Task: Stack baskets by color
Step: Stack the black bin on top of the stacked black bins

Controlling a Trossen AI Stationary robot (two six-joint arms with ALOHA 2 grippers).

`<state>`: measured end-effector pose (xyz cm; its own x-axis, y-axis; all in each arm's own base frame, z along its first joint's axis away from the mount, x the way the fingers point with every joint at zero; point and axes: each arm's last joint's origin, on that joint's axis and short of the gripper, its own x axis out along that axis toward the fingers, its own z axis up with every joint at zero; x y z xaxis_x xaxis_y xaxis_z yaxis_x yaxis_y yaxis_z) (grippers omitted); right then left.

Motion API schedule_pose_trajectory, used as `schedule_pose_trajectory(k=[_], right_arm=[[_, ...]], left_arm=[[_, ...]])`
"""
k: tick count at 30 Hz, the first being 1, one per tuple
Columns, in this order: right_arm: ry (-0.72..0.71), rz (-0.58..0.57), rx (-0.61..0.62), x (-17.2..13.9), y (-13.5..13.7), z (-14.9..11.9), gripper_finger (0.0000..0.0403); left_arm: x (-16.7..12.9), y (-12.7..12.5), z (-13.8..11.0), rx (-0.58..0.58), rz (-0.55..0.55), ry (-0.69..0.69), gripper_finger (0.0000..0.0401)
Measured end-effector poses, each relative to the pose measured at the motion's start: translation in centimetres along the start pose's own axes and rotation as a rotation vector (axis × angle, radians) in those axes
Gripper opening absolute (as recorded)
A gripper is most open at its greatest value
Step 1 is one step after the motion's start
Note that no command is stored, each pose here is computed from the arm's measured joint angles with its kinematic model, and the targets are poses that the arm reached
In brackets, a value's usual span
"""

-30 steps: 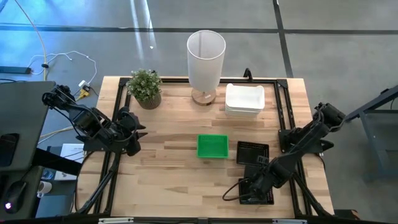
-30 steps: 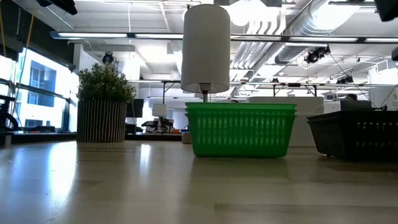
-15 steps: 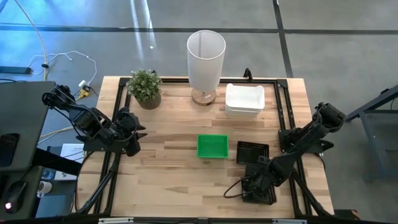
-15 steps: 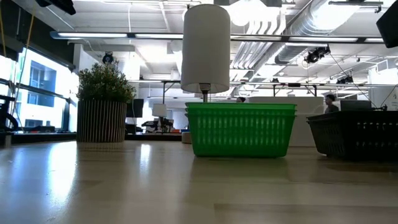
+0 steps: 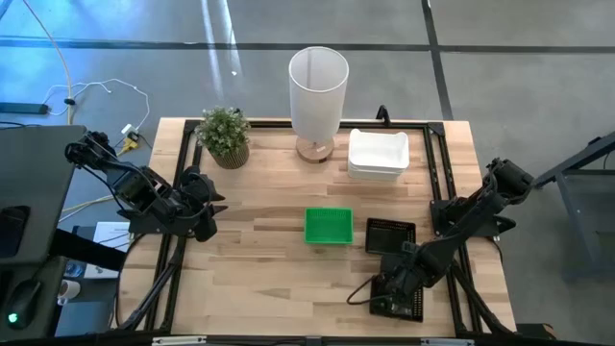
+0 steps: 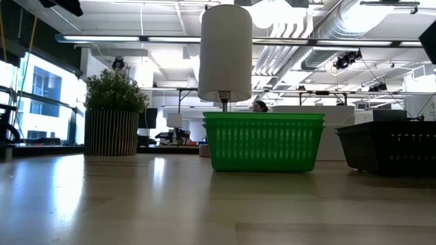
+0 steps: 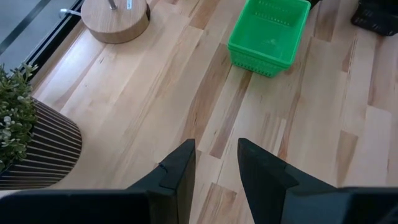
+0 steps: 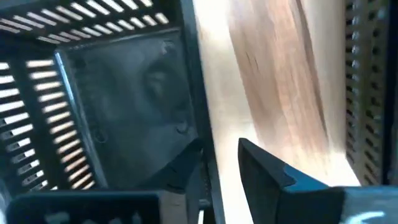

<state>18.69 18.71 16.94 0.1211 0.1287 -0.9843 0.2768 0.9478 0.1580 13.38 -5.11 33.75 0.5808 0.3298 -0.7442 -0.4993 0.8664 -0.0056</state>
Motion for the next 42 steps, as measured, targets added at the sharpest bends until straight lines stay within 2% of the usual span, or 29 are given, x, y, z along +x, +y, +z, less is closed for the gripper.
schedule_pose_trajectory(k=[4,6,8,14,23,26,36,42], right_arm=[[0.023,0.012,0.023,0.2,-0.1,-0.1,0.0058],[0.031,0.017,0.017,0.2,-0.1,-0.1,0.0023],[0.031,0.027,-0.005,0.0,0.1,-0.1,0.0008],[0.023,0.0,-0.047,-1.4,0.5,0.7,0.0003],[0.018,-0.133,-0.151,-4.5,-0.1,2.7,0.0001],[0.001,-0.125,-0.185,-5.6,-0.4,3.5,0.0001],[-0.167,-0.18,-0.23,-10.7,-4.1,3.4,0.0],[-0.199,-0.215,-0.236,-13.2,-7.1,3.2,0.0]], left_arm=[[0.0,0.0,0.0,0.0,-0.001,0.001,0.0106],[0.0,0.0,0.0,0.0,-0.004,0.005,0.0106],[0.0,0.0,0.0,0.0,-0.005,0.006,0.0106],[0.0,0.0,0.0,0.001,-0.005,0.006,0.0106],[0.0,0.0,0.0,0.001,-0.004,0.006,0.0106],[0.0,0.0,0.0,0.001,-0.005,0.006,0.0106],[0.0,0.0,0.0,0.001,-0.005,0.006,0.0106],[0.0,0.0,0.0,0.001,-0.005,0.006,0.0106]])
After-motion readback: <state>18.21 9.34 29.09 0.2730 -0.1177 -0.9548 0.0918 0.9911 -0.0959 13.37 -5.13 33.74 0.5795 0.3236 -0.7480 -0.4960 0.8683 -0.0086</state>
